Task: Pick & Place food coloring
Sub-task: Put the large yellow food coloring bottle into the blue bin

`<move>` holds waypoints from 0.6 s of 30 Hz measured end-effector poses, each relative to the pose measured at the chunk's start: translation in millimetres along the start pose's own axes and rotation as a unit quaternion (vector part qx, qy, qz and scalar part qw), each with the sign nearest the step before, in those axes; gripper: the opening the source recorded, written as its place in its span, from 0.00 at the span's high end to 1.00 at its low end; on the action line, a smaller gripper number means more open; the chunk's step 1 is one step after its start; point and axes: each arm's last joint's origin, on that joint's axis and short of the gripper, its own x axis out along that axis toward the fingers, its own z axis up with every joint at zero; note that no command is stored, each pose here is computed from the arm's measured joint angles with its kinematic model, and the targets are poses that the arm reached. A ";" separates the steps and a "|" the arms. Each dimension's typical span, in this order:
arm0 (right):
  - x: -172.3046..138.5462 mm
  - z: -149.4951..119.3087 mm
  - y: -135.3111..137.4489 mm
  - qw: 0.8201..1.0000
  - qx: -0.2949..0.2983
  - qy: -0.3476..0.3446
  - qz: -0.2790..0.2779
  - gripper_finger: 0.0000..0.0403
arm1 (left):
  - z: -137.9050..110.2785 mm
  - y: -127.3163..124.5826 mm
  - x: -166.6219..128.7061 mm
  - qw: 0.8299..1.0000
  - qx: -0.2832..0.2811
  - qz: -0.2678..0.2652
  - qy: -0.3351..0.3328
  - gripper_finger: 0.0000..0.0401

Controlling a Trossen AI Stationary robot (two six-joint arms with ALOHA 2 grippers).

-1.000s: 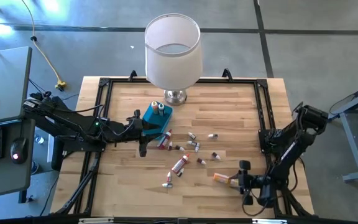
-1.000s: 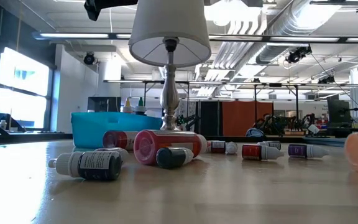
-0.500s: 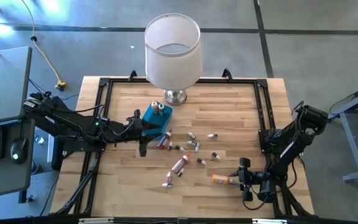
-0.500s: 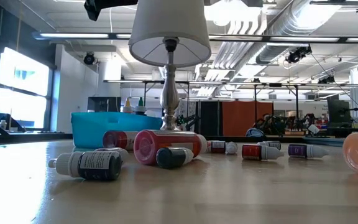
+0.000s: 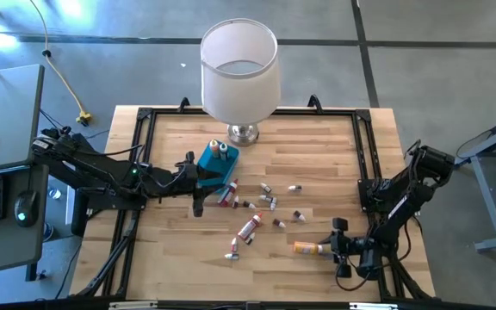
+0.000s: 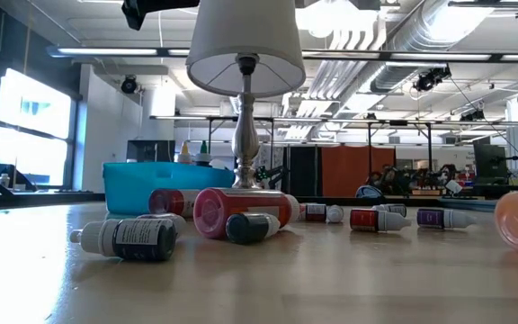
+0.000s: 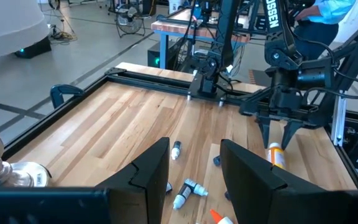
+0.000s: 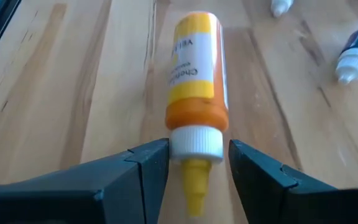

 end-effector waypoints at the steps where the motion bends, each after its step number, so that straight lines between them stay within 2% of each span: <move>1: 0.0 0.1 -0.1 1.000 -0.003 -0.002 -0.001 0.60 | 0.0 0.0 0.0 1.000 0.000 0.000 0.000 0.65; 11: 1.7 1.9 -1.5 1.000 -0.002 -0.004 -0.007 0.61 | 0.0 0.0 0.0 1.000 0.000 -0.001 0.000 0.65; 18: 1.8 1.7 -1.3 1.000 -0.002 -0.001 -0.004 0.72 | 0.0 -0.1 0.0 1.000 0.000 -0.001 0.000 0.65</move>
